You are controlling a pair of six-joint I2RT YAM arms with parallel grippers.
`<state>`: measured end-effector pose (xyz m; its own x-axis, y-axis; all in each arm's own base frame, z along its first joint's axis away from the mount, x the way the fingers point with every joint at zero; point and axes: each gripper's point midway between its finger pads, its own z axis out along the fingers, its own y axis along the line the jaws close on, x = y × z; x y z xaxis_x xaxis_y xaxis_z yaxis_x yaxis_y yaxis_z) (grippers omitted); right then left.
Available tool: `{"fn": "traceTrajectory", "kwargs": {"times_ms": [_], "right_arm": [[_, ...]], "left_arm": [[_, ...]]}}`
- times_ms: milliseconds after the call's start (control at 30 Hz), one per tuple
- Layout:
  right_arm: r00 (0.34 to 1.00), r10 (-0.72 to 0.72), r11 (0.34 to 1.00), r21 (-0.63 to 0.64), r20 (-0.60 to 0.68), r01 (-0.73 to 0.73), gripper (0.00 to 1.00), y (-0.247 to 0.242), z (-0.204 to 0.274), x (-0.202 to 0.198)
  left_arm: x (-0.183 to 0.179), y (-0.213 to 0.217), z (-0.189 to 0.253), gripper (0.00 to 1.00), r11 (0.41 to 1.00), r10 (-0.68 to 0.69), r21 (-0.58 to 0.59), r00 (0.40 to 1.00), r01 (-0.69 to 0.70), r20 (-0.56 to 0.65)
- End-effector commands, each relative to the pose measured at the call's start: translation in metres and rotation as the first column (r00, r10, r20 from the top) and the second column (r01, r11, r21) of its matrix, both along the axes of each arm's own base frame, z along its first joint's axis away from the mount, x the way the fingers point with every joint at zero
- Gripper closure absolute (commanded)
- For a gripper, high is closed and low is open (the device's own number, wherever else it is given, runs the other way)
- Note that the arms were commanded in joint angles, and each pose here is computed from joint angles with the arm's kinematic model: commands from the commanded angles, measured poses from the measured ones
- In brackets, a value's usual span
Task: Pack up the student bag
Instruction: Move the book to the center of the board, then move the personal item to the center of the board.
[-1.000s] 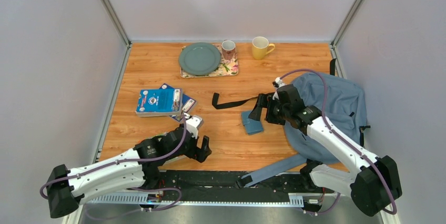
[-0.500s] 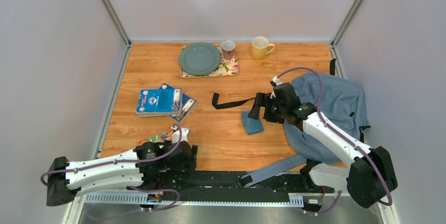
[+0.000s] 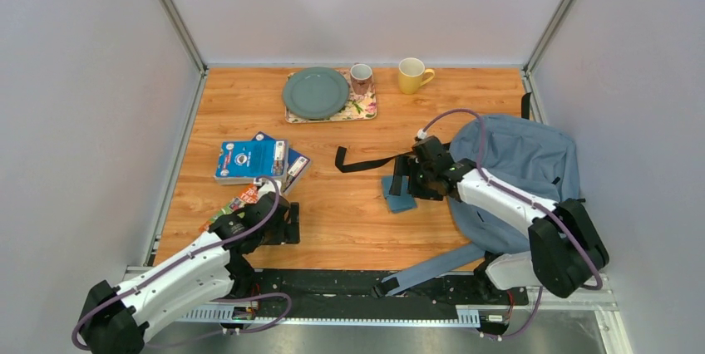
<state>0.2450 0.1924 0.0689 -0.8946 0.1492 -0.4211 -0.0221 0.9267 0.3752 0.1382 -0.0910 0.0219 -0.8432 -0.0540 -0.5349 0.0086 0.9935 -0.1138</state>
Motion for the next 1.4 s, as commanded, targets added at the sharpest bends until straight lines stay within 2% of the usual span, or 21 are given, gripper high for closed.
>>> {"fn": "traceTrajectory", "kwargs": {"times_ms": [0,67,200,367,433,500,567,700,800,967,1167,1300,1367], "right_arm": [[0.999,-0.012,0.992,-0.126,0.034,0.016,0.06,0.000,-0.017,0.010],[0.999,0.000,0.993,-0.121,0.033,0.004,0.05,0.007,-0.020,0.015],[0.999,-0.033,0.964,-0.261,0.038,0.042,0.03,0.005,-0.032,0.024],[0.996,-0.063,0.954,-0.291,0.060,0.078,0.04,0.017,-0.043,0.035],[0.997,-0.060,0.947,-0.312,0.041,0.070,0.08,0.019,-0.055,0.037],[0.998,-0.056,0.947,-0.316,0.036,0.065,0.20,0.024,-0.062,0.043],[0.998,-0.052,0.947,-0.314,0.036,0.061,0.28,0.029,-0.065,0.048],[0.995,-0.040,0.953,-0.296,0.090,0.065,0.49,0.038,-0.046,0.067],[0.988,-0.056,0.963,-0.253,0.147,0.092,0.61,0.041,-0.019,0.089],[0.959,-0.156,0.974,-0.123,0.237,0.189,0.61,0.023,0.030,0.136],[0.938,-0.249,0.968,0.055,0.242,0.243,0.60,-0.007,0.070,0.186],[0.912,-0.331,0.941,0.156,0.244,0.300,0.60,-0.030,0.080,0.217],[0.904,-0.372,0.925,0.166,0.211,0.341,0.64,-0.045,0.066,0.234]], "left_arm": [[0.010,-0.003,0.001,0.01,0.998,-0.059,0.008,0.997,0.058,0.046],[0.013,-0.007,0.003,0.01,0.997,-0.070,-0.013,0.996,0.071,0.059],[0.018,-0.010,0.003,0.01,0.995,-0.060,-0.075,0.997,0.063,0.047],[0.023,-0.022,0.002,0.01,0.981,-0.067,-0.178,0.997,0.075,0.048],[0.022,-0.024,0.004,0.01,0.978,-0.081,-0.188,0.995,0.090,0.053],[0.021,-0.025,0.005,0.01,0.976,-0.082,-0.199,0.995,0.093,0.063],[0.019,-0.024,0.003,0.01,0.975,-0.084,-0.202,0.995,0.094,0.060],[0.019,-0.031,0.009,0.01,0.963,-0.101,-0.242,0.991,0.121,0.090],[0.019,-0.033,0.011,0.01,0.959,-0.113,-0.250,0.989,0.134,0.096],[0.016,-0.037,0.010,0.01,0.953,-0.122,-0.267,0.988,0.142,0.090],[0.016,-0.042,0.014,0.01,0.941,-0.139,-0.295,0.984,0.165,0.108],[0.014,-0.043,0.014,0.01,0.939,-0.139,-0.302,0.985,0.165,0.104],[0.013,-0.043,0.012,0.01,0.938,-0.141,-0.306,0.985,0.164,0.097]]}}
